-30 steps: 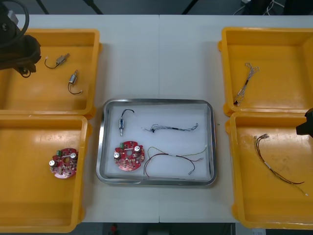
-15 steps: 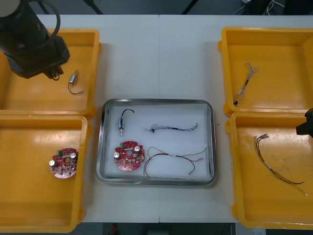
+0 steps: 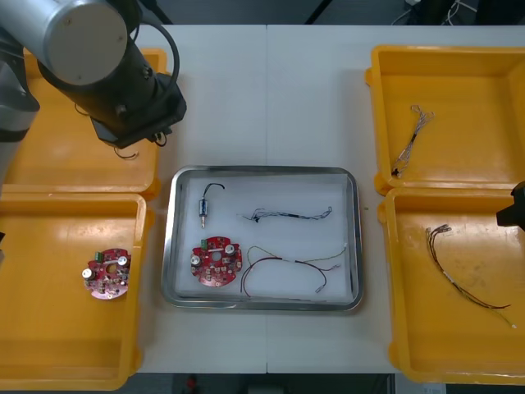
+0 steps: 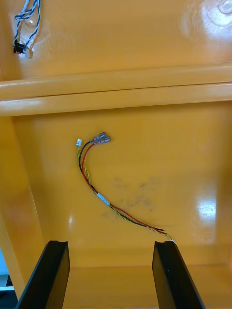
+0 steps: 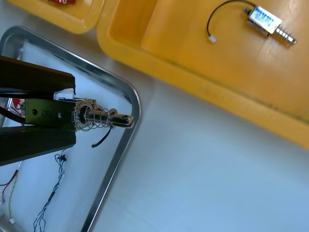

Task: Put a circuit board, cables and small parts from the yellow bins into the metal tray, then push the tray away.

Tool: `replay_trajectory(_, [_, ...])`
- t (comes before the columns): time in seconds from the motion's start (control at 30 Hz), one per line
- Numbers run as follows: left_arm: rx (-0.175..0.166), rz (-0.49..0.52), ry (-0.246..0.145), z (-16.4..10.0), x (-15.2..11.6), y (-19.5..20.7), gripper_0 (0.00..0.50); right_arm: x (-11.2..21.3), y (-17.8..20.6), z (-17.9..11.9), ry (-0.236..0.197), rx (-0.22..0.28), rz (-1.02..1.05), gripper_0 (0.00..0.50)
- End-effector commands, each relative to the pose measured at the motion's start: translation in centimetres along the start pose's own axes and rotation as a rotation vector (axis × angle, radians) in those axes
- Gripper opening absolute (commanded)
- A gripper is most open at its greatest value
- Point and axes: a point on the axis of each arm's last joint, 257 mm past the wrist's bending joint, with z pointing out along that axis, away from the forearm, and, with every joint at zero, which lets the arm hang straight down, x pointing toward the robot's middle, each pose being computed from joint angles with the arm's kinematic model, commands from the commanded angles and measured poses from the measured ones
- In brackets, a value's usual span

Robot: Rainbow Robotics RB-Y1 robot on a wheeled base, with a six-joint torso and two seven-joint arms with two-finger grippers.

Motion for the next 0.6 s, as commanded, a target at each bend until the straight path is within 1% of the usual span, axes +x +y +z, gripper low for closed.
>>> replay_trajectory(0.03, [0.053, -0.047, 0.004, 0.4, 2.8, -1.0, 0.0, -0.5, -0.6, -1.2, -0.027, 0.023, -0.028, 0.5])
replay_trajectory(0.07, [0.048, -0.031, -0.005, 0.9, 3.8, -1.1, 0.0, -0.5, -0.6, -1.2, -0.027, 0.023, -0.028, 0.5])
replay_trajectory(0.1, [0.048, -0.031, -0.005, 0.9, 3.8, -1.1, 0.0, -0.5, -0.6, -1.2, -0.027, 0.023, -0.028, 0.5])
replay_trajectory(0.13, [0.028, -0.013, -0.014, 1.7, 4.7, -1.0, 0.0, -0.5, -0.6, -1.2, -0.027, 0.023, -0.028, 0.5])
replay_trajectory(0.17, [0.021, -0.01, -0.016, 2.0, 5.0, -1.0, 0.0, -0.5, -0.6, -1.2, -0.027, 0.023, -0.028, 0.5])
replay_trajectory(0.2, [0.0, 0.001, -0.024, 2.8, 5.8, -0.9, 0.0, -0.5, -0.6, -1.2, -0.027, 0.023, -0.028, 0.5])
replay_trajectory(0.3, [-0.029, 0.009, -0.029, 4.0, 6.6, -0.7, 0.0, -0.5, -0.6, -1.2, -0.027, 0.023, -0.028, 0.5])
replay_trajectory(0.4, [-0.048, 0.019, -0.017, 5.0, 7.3, -0.7, 0.0, -0.5, -0.6, -1.2, -0.027, 0.023, -0.028, 0.5])
replay_trajectory(0.5, [-0.053, 0.026, -0.012, 6.1, 7.9, -1.1, 0.0, -0.5, -0.6, -1.2, -0.027, 0.023, -0.028, 0.5])
replay_trajectory(0.53, [-0.062, 0.03, -0.009, 6.9, 8.2, -1.1, 0.0, -0.5, -0.6, -1.2, -0.027, 0.023, -0.028, 0.5])
replay_trajectory(0.57, [-0.062, 0.03, -0.009, 6.9, 8.2, -1.1, 0.0, -0.5, -0.6, -1.2, -0.027, 0.023, -0.028, 0.5])
replay_trajectory(0.6, [-0.063, 0.037, -0.008, 7.7, 8.6, -1.5, 0.0, -0.5, -0.6, -1.2, -0.027, 0.023, -0.028, 0.5])
